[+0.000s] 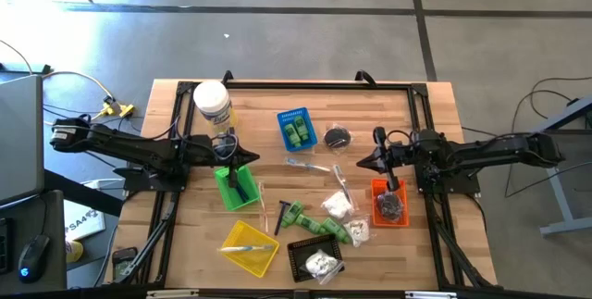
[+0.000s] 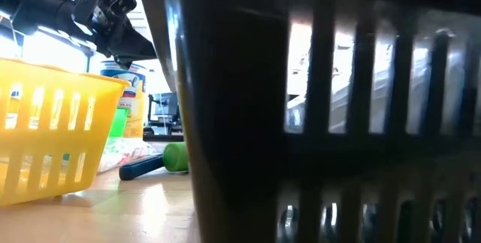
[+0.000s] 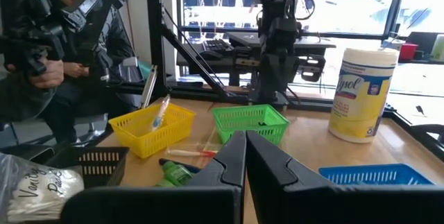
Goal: Pick & Place Travel size toiletries
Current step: Put the razor into the green bin
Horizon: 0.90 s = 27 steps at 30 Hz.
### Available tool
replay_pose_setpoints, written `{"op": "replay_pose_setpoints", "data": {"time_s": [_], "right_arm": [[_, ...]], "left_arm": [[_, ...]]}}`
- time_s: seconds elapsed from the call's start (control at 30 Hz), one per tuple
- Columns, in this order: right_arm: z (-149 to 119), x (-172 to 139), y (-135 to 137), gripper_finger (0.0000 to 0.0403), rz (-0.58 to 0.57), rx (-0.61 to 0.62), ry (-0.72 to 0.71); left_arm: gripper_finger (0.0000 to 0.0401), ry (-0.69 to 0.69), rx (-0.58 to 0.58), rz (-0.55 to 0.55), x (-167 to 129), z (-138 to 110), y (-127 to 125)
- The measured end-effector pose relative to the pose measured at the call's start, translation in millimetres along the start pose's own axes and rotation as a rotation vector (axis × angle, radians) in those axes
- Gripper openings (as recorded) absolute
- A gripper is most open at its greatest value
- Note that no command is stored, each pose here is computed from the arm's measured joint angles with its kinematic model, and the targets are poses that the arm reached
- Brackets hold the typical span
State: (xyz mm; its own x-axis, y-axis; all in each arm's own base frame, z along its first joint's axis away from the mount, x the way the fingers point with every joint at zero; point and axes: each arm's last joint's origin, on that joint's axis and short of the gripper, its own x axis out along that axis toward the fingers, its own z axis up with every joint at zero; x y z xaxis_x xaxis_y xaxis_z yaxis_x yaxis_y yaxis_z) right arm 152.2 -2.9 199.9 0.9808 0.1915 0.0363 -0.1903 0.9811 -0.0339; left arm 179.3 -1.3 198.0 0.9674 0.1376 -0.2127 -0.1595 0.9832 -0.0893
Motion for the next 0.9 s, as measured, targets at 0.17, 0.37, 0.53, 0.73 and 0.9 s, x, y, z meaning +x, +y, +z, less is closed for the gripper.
{"op": "replay_pose_setpoints", "data": {"time_s": [0.17, 0.37, 0.53, 0.73, 0.9], "right_arm": [[-1, 3, -1, 0.0005, 0.000, -0.001, -0.002], [-2, 5, -1, 0.0005, 0.000, -0.001, -0.004], [-3, 6, -2, 0.0005, 0.000, -0.001, -0.005], [-3, 6, -2, 0.0005, 0.000, -0.001, -0.007], [-1, 6, -2, 0.0005, 0.000, -0.004, -0.018]], "left_arm": [[0.0000, -0.001, 0.004, 0.002, 0, 0, 0], [0.0000, 0.000, -0.008, -0.006, 0, 0, 0], [0.0000, 0.005, -0.033, -0.033, 0, 0, -1], [0.0000, 0.098, 0.007, -0.156, 2, 1, -11], [0.0000, 0.284, 0.066, -0.176, 23, 14, -32]]}}
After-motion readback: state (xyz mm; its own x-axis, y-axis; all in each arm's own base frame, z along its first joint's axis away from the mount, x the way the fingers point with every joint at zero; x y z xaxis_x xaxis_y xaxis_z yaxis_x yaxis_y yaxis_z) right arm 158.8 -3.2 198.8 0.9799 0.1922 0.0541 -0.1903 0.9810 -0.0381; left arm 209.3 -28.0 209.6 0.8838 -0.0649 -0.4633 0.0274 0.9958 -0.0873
